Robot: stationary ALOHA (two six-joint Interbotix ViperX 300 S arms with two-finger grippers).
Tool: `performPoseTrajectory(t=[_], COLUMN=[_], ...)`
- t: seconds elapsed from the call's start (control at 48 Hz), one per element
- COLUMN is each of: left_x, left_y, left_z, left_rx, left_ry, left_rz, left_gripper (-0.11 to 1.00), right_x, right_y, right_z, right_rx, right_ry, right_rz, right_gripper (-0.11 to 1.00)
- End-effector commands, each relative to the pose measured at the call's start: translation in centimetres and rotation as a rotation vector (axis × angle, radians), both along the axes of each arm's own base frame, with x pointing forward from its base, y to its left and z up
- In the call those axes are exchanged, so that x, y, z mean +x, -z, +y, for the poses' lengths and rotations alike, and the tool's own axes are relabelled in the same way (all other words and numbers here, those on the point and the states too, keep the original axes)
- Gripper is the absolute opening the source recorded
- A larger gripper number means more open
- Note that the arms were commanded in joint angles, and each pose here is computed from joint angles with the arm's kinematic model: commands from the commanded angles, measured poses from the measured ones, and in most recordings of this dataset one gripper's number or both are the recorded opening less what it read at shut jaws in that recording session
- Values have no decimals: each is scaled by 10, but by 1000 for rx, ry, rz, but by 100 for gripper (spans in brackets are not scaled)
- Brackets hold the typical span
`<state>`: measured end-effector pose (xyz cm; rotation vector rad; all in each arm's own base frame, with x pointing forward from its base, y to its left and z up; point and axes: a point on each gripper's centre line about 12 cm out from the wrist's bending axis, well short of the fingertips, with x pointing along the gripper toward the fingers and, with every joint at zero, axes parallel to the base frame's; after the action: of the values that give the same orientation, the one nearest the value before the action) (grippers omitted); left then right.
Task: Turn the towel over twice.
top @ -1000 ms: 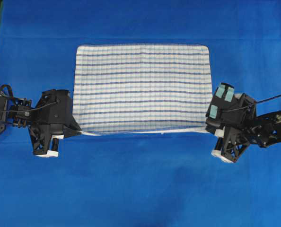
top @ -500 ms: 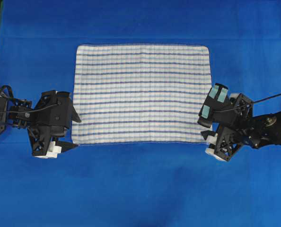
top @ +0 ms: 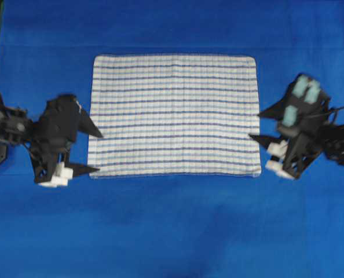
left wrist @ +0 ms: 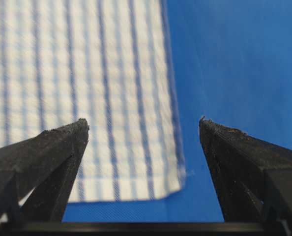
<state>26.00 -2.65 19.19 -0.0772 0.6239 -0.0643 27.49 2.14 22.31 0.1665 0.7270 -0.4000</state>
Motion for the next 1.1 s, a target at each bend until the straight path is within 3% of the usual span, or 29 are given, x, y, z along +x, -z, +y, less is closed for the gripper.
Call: performPoseTrajectory(t=[0.0, 0.229, 0.458, 0.625, 0.812, 1.083], left_x=[0, -18, -47, -68, -93, -118], left_y=[-22, -60, -87, -99, -91, -58], left_z=[5, 21, 34, 42, 49, 54], left_rx=[-6, 13, 76, 109, 134, 139], left_ry=[-19, -63, -94, -126, -177, -238], left_rz=[-75, -228, -348, -385, -429, -446], left_gripper=[86, 85, 85, 85, 85, 85], right_x=[-7, -35, -64, -89, -116, -137], right_y=[-23, -58, -91, -101, -84, -40], right_z=[-5, -17, -28, -39, -47, -52], right_rx=[-36, -104, -181, -237, -230, -170], right_ry=[-24, -73, -110, -100, -83, -64], right_rz=[-78, -203, -303, -331, -359, -354], right_gripper=[60, 60, 60, 60, 58, 52])
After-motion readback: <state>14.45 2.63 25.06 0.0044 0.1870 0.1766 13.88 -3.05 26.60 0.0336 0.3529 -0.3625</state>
